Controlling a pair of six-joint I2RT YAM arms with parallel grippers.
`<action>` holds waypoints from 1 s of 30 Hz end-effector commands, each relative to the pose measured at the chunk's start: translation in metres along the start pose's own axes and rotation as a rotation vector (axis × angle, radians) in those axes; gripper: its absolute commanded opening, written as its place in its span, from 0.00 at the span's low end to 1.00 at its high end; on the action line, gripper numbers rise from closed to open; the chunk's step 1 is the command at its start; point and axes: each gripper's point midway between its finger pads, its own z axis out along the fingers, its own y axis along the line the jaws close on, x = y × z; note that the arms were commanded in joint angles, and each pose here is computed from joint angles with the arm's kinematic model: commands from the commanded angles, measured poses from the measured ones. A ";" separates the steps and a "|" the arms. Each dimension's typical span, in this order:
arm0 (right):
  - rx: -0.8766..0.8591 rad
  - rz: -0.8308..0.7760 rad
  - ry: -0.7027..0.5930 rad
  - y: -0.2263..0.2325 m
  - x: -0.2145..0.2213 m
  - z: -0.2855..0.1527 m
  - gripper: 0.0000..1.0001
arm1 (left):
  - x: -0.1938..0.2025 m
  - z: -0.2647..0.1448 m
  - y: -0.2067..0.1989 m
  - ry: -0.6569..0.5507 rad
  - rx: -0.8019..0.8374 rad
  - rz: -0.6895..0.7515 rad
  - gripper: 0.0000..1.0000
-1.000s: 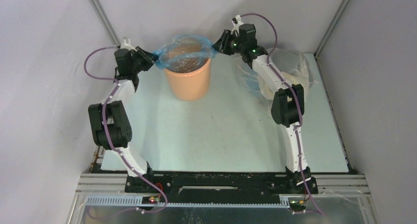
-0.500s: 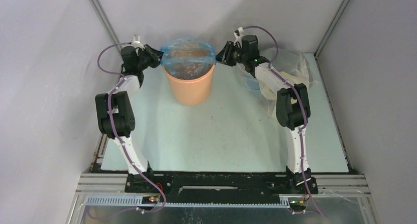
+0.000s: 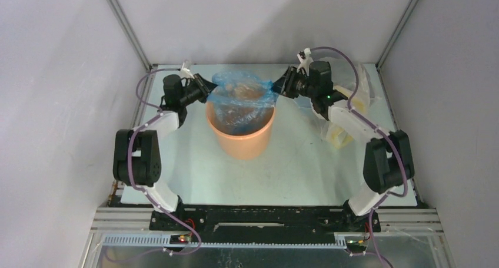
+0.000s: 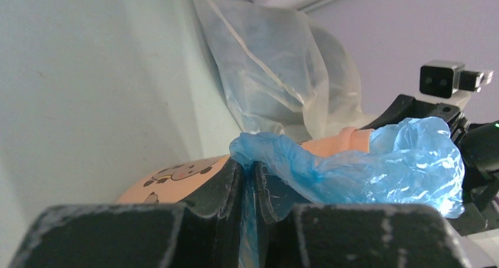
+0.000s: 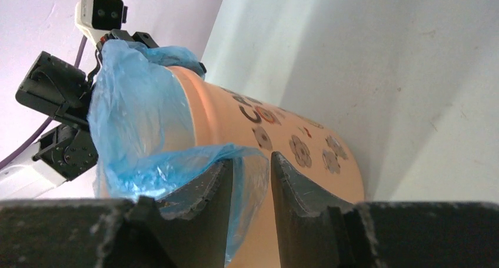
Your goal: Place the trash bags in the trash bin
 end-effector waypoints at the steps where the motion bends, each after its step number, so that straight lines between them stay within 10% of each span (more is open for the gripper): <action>1: 0.040 -0.091 -0.043 0.016 -0.002 -0.030 0.34 | -0.001 -0.020 -0.035 -0.064 0.044 0.081 0.16; 18: 0.165 -0.244 -0.062 0.042 -0.001 -0.110 0.00 | -0.006 -0.127 -0.064 -0.192 -0.269 0.294 0.00; 30: 0.173 -0.262 -0.007 0.062 0.024 -0.159 0.00 | 0.044 -0.189 -0.081 -0.097 -0.313 0.267 0.00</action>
